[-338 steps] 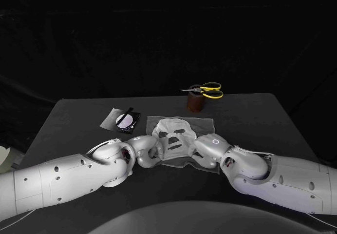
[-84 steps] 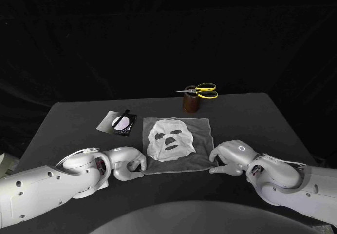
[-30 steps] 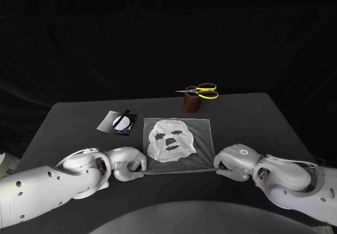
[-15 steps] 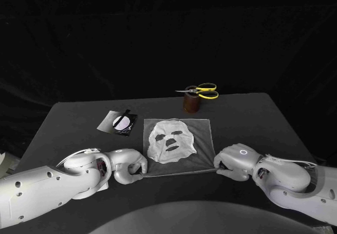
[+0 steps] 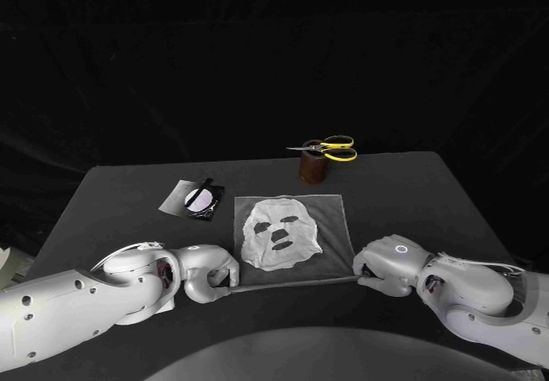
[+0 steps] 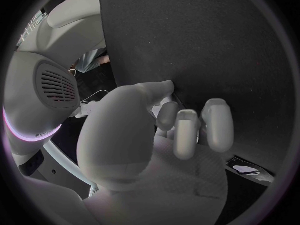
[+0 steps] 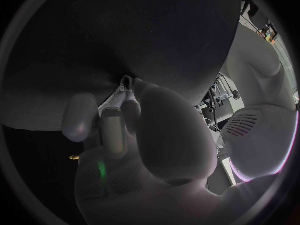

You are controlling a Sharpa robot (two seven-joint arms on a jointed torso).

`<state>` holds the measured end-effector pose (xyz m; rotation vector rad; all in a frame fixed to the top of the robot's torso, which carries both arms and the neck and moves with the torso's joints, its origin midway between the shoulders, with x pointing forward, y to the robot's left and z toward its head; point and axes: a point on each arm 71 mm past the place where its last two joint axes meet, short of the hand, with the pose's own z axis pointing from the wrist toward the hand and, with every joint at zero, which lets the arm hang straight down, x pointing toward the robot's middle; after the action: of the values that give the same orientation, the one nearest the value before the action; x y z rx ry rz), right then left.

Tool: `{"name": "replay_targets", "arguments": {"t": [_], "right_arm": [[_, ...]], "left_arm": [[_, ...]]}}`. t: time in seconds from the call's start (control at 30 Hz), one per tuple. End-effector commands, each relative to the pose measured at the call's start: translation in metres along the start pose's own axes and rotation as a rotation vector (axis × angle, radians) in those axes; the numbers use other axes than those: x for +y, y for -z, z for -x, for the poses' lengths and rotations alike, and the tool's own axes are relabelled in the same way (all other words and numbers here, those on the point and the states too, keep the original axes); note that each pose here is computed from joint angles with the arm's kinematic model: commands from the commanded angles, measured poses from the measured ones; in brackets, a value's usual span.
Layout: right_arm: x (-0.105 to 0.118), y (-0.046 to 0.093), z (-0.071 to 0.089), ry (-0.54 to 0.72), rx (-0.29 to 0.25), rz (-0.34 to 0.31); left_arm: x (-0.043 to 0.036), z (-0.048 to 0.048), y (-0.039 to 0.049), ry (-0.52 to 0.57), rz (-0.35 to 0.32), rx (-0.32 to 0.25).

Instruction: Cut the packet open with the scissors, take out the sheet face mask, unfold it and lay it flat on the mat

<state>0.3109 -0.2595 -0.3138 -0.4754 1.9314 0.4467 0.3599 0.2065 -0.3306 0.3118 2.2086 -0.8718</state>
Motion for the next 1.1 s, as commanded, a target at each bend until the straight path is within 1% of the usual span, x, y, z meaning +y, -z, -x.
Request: {"name": "replay_targets", "arguments": {"t": [0.03, 0.23, 0.43, 0.57, 0.67, 0.87, 0.93, 1.0, 1.1], "right_arm": [[-0.007, 0.006, -0.014, 0.033, 0.116, -0.045], [-0.007, 0.01, -0.014, 0.032, 0.123, -0.048], [-0.006, 0.011, -0.013, 0.015, 0.109, -0.048], [-0.006, 0.01, -0.011, -0.013, 0.081, -0.048], [-0.007, 0.01, -0.009, -0.034, 0.049, -0.047], [-0.007, 0.009, -0.005, -0.086, -0.011, -0.042], [-0.008, 0.01, -0.003, -0.115, -0.04, -0.039], [-0.01, 0.011, -0.002, -0.154, -0.06, -0.043], [-0.018, 0.014, -0.001, -0.282, -0.057, -0.088]], "left_arm": [[0.0047, -0.0038, 0.0017, -0.012, 0.026, 0.011], [0.0066, -0.0017, 0.0022, -0.009, 0.03, -0.015], [0.0064, 0.001, 0.0015, 0.005, 0.022, -0.051], [0.007, 0.0025, 0.0021, 0.022, 0.015, -0.07], [0.0067, 0.0034, 0.0023, 0.029, 0.005, -0.08], [0.0059, 0.0038, 0.0037, 0.032, -0.011, -0.083], [0.006, 0.004, 0.0051, 0.03, -0.014, -0.084], [0.0062, 0.0046, 0.0067, 0.029, -0.016, -0.086], [0.0066, 0.0069, 0.0103, 0.018, -0.023, -0.093]]}}
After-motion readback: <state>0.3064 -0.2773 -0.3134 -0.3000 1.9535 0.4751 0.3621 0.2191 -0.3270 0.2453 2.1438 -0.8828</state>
